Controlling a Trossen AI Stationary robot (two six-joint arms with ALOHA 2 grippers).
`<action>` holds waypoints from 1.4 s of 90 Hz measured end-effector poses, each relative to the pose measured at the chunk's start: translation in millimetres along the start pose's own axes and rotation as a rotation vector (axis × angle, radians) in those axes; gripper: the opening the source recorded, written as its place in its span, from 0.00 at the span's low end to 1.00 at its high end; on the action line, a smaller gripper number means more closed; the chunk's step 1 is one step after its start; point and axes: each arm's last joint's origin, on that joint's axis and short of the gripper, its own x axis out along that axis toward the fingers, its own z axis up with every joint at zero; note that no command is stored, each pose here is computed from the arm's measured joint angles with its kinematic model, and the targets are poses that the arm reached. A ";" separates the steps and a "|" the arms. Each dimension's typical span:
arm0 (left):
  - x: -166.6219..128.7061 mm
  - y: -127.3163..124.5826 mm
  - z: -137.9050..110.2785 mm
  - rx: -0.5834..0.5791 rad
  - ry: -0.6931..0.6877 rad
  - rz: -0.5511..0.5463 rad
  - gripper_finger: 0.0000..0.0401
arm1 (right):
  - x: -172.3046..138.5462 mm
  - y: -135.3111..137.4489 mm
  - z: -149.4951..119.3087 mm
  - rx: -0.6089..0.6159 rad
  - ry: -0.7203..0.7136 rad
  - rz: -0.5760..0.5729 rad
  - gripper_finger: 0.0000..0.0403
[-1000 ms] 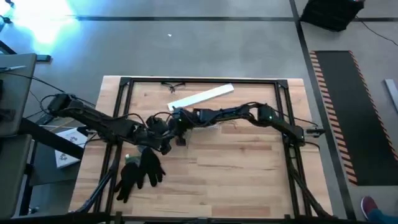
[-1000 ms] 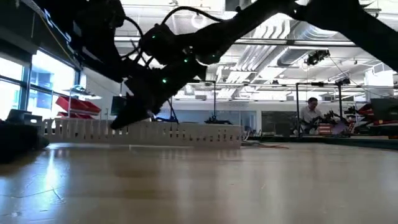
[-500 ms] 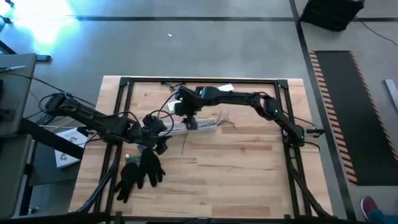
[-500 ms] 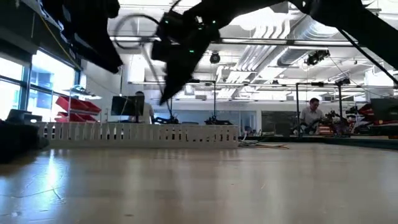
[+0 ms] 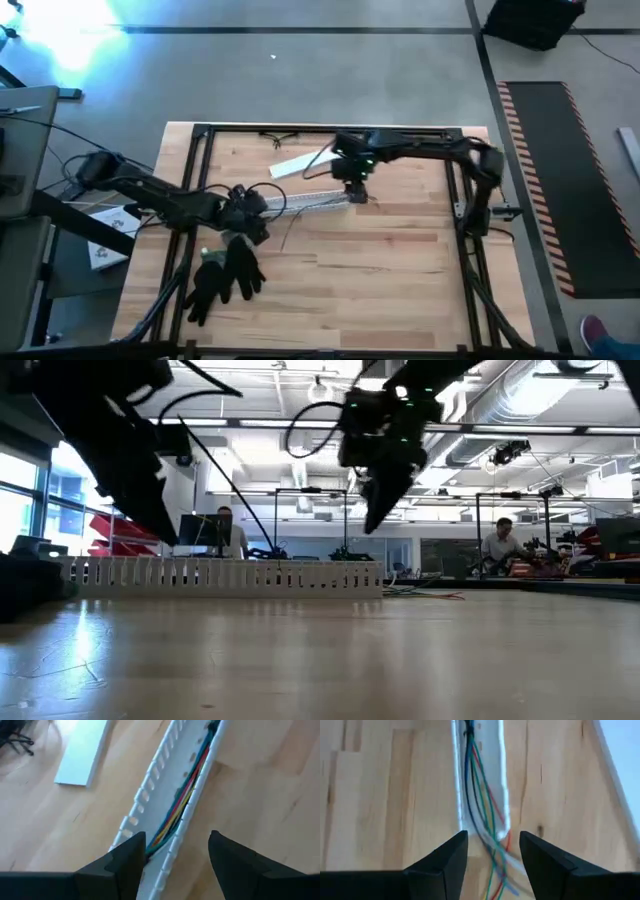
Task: Ziptie cables
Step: Close the white cable duct
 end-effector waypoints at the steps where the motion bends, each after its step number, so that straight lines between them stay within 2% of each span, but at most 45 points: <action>1: 1.8 0.5 0.5 0.004 0.001 -0.006 0.49 | 0.0 1.3 -3.1 0.005 -0.007 -0.002 0.41; 11: 19.7 5.9 5.3 0.056 -0.011 -0.066 0.48 | -3.2 12.3 -31.2 0.064 -0.067 -0.019 0.41; 24: 36.8 17.0 14.1 0.098 -0.023 -0.021 0.45 | -3.3 23.5 -64.9 0.116 -0.076 -0.023 0.41; 30: 43.7 22.0 18.1 0.122 -0.029 -0.027 0.44 | -4.2 26.8 -74.4 0.138 -0.093 -0.028 0.41; 44: 56.0 29.4 21.9 0.171 -0.010 -0.114 0.40 | 0.0 31.2 -90.4 0.170 -0.105 -0.030 0.41; 67: 59.4 35.7 14.3 0.242 0.079 -0.105 0.25 | 5.4 31.0 -93.5 0.191 -0.122 -0.032 0.41; 89: 52.5 40.1 8.7 0.251 0.139 -0.075 0.12 | 5.0 30.2 -90.9 0.185 -0.148 -0.037 0.41; 106: 51.7 39.9 7.6 0.234 0.150 -0.075 0.08 | 4.6 29.8 -89.4 0.182 -0.163 -0.040 0.41; 126: 48.9 39.8 1.1 0.282 0.207 -0.046 0.07 | 4.5 29.6 -88.5 0.180 -0.172 -0.041 0.41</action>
